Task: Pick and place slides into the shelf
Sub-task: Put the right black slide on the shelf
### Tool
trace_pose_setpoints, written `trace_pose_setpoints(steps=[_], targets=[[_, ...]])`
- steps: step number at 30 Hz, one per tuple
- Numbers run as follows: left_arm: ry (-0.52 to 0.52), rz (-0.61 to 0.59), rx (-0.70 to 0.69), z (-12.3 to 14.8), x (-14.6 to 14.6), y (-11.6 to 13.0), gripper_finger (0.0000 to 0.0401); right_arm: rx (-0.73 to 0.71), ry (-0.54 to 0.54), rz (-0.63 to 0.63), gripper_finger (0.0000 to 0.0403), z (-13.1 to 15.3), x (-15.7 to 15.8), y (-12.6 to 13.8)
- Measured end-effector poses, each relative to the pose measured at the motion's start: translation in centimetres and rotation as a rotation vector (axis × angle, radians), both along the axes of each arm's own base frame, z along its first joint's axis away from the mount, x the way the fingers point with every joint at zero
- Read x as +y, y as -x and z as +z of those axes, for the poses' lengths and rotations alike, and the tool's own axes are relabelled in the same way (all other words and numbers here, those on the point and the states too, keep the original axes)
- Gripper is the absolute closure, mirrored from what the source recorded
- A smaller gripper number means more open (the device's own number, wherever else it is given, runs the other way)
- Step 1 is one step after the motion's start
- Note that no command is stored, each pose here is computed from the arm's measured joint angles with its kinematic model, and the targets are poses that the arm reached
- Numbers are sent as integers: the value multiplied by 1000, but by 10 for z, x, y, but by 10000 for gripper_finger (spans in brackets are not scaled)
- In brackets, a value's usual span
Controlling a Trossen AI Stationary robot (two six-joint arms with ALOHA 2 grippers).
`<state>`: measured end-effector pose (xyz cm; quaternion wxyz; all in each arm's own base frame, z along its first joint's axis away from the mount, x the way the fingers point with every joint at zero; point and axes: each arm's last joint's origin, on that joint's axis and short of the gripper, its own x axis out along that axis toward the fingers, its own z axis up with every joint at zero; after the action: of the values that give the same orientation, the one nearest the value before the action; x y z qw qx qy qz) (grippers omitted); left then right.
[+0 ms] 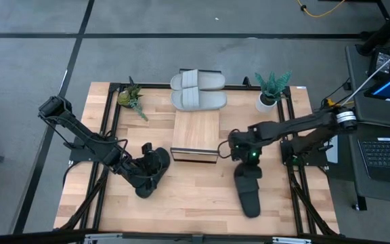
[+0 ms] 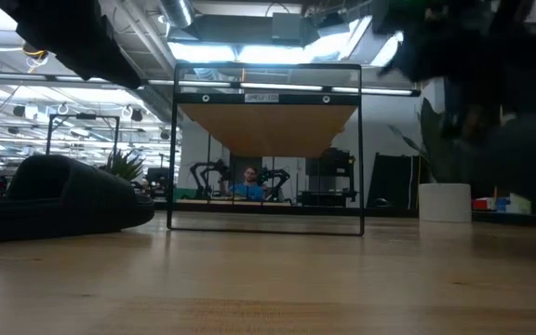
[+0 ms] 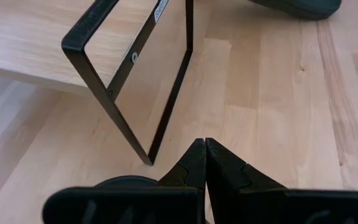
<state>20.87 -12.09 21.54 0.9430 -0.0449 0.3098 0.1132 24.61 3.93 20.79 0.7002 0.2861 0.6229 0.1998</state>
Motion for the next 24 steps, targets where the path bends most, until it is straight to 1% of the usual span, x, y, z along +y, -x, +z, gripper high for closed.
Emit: trace_pose_setpoints(steps=[6, 11, 17, 21, 24], targets=[[-1, 0, -3, 0, 0, 0, 401, -88, 126, -65, 402, 46, 4, 14], [-1, 1, -4, 0, 0, 0, 401, -188, 189, -98, 402, 74, 9, 26], [0, 2, -7, 0, 0, 0, 401, -293, 272, -113, 402, 92, 15, 37], [-3, 5, -10, 1, 0, 0, 401, -336, 291, -126, 402, 99, 15, 44], [-7, 9, -12, 1, 0, 0, 401, -377, 327, -158, 402, 104, 12, 50]])
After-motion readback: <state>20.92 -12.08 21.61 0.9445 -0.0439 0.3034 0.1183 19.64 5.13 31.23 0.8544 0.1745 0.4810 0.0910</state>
